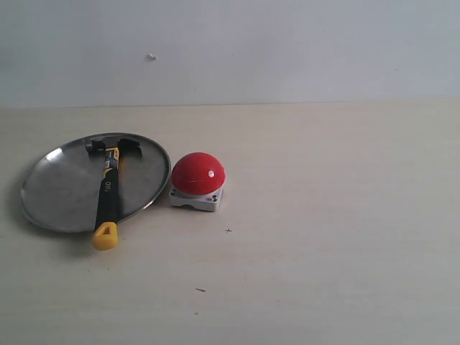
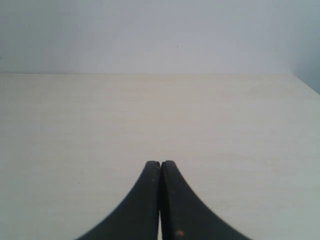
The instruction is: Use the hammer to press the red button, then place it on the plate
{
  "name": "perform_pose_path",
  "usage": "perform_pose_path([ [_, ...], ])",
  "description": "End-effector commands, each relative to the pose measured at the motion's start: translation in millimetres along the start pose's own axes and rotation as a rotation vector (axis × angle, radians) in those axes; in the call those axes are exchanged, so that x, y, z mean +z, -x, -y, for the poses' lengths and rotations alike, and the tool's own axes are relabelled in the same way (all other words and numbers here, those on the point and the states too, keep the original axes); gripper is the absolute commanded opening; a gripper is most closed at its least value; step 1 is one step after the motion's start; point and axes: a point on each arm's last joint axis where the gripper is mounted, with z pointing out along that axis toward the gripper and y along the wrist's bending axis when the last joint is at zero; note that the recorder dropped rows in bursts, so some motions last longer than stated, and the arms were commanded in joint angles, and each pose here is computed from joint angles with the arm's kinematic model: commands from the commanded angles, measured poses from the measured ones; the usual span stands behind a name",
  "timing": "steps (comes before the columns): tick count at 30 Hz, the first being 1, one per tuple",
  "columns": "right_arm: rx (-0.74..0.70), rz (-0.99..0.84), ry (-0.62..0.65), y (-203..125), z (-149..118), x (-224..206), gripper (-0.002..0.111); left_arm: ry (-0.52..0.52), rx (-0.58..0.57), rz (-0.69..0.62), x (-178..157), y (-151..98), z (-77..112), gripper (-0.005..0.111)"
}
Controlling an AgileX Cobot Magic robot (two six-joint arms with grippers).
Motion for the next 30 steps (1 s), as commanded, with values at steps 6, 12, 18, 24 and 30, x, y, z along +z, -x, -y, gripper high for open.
perform_pose_path([
  [6, -0.003, 0.016, -0.004, 0, 0, 0, 0.000, 0.073, 0.000, -0.076, -2, -8, -4.4, 0.000],
  [12, -0.003, 0.016, -0.004, 0, 0, 0, 0.000, 0.157, -0.045, -0.081, -5, -10, -8.7, 0.000],
  [18, -0.003, 0.016, -0.004, 0, 0, 0, 0.000, 0.204, -0.125, -0.186, -7, -20, -10.6, 0.000],
  [24, -0.003, 0.016, -0.004, 0, 0, 0, 0.000, 0.204, -0.131, -0.185, -7, -20, -10.6, 0.000],
  [30, -0.003, 0.016, -0.004, 0, 0, 0, 0.000, 0.204, -0.129, -0.185, -7, -20, -10.6, 0.000],
])
